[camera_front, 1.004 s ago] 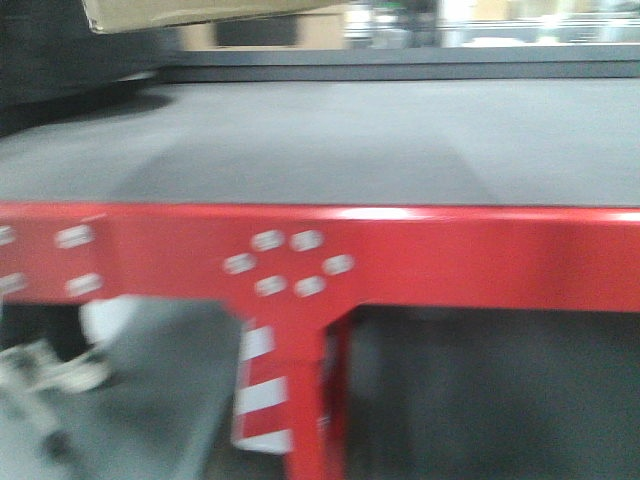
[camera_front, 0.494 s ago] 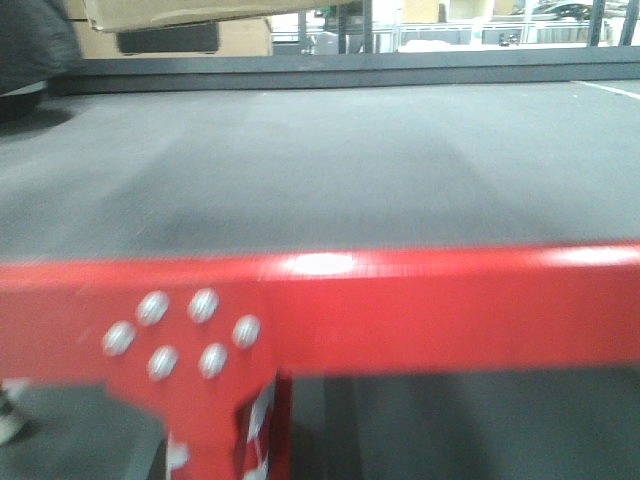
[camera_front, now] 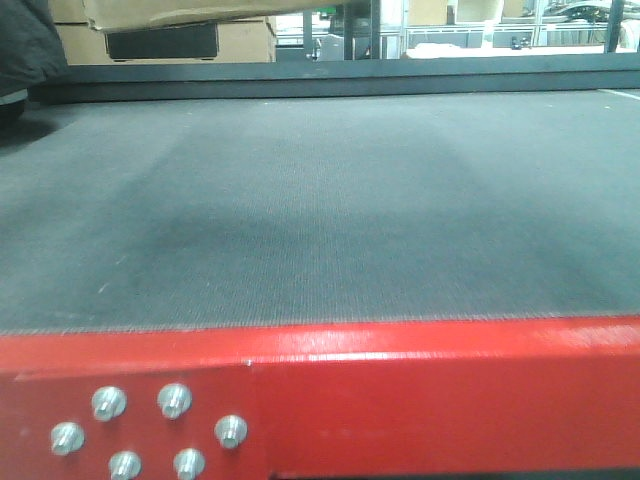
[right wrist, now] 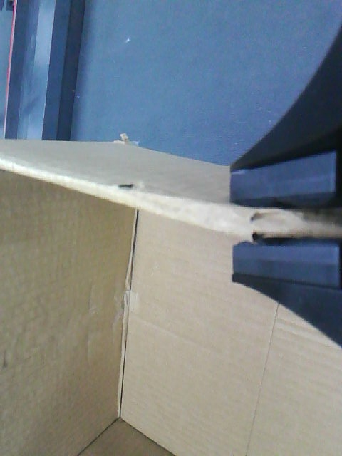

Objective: Grab carton from right shelf to conveyor
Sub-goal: 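Carry the carton with both grippers to the red conveyor, then lower the carton onto the grey conveyor belt with both grippers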

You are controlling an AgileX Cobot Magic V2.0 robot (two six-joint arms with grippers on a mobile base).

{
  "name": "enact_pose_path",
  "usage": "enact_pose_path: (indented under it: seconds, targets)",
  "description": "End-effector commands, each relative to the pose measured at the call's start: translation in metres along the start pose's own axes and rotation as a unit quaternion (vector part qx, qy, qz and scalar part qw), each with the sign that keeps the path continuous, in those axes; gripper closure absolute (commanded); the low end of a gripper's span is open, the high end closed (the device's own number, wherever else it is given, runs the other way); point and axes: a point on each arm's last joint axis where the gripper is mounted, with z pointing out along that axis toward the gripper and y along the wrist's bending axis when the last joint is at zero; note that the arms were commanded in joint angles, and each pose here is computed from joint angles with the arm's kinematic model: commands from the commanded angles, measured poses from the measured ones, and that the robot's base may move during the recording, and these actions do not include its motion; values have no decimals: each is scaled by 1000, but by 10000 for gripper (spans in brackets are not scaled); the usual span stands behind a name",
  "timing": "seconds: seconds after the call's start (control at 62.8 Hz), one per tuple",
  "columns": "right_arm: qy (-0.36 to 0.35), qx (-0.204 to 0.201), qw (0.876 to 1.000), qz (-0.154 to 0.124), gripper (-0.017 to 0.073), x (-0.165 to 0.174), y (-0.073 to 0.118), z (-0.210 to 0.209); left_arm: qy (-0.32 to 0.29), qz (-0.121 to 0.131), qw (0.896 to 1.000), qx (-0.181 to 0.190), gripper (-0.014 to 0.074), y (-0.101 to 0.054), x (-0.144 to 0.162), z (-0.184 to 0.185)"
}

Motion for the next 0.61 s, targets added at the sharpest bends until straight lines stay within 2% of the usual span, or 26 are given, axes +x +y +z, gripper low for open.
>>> enact_pose_path:
  seconds: [0.0,0.59]
  targets:
    - [-54,-43,997,17,627,-11,8,-10,-22,-2,1000,21,612,-6,-4,-4]
    - [-54,-43,997,17,627,-11,8,-10,-22,-2,1000,21,612,-6,-4,-4]
